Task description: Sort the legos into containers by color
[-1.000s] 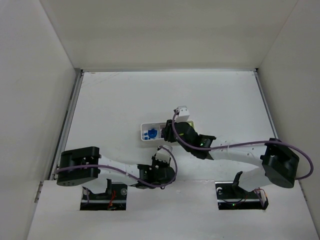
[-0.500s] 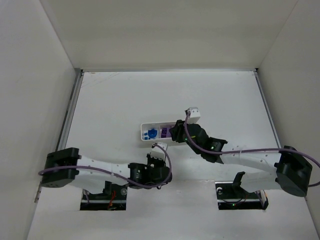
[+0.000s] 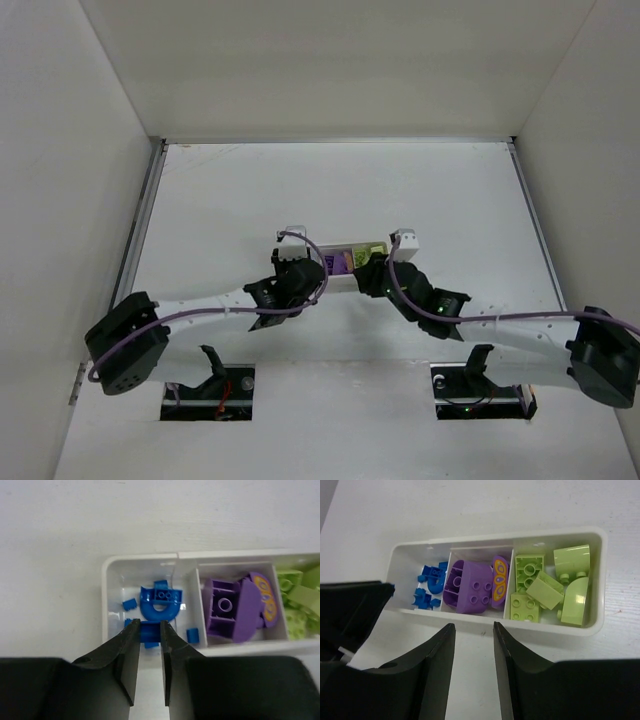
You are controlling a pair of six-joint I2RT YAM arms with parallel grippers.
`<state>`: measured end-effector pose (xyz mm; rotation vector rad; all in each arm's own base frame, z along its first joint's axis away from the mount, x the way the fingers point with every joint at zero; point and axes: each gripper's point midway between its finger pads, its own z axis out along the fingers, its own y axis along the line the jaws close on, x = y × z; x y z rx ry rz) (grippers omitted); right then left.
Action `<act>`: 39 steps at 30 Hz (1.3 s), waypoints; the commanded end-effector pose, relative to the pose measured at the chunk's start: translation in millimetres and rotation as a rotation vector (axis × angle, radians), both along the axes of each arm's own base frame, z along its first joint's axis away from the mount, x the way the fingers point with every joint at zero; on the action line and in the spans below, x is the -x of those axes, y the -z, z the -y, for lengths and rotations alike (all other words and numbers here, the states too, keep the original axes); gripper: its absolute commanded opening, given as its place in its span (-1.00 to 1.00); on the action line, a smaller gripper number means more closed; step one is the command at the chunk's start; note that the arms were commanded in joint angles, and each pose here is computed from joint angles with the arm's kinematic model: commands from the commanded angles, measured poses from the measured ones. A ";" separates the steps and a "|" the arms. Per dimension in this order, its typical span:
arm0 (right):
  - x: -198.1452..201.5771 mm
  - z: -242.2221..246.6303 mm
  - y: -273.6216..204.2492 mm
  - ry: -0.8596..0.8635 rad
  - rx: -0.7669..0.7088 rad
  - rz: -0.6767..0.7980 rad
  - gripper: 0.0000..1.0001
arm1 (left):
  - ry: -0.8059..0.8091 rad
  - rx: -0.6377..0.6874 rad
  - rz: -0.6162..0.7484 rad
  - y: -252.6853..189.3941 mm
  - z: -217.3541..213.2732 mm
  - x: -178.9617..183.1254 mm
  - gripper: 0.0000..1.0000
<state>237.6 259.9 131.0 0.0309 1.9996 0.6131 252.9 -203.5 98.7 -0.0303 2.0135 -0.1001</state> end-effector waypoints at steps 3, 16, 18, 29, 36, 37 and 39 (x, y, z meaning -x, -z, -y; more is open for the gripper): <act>6.2 3.9 -11.2 0.034 -0.067 0.022 -0.16 | 0.023 0.022 0.081 -29.0 16.1 -33.5 0.14; 8.9 68.4 -28.6 0.200 -0.001 0.045 1.00 | -0.187 0.202 0.250 -104.6 -82.7 6.8 1.00; 6.8 90.8 -28.7 0.261 0.037 0.048 1.00 | -0.251 0.255 0.278 -110.3 -112.3 18.0 1.00; 12.7 230.7 -55.0 0.665 -0.082 0.175 1.00 | -0.628 0.243 0.128 -45.7 -207.8 44.2 1.00; -11.6 264.2 -45.1 0.760 0.041 0.120 1.00 | -0.661 0.304 0.011 -19.2 -204.9 34.8 1.00; -15.5 269.7 -39.6 0.782 0.063 0.093 1.00 | -0.651 0.328 0.007 -15.9 -202.5 33.2 1.00; -22.9 275.0 -37.1 0.800 0.078 0.064 1.00 | -0.630 0.360 0.014 -12.9 -199.2 30.8 1.00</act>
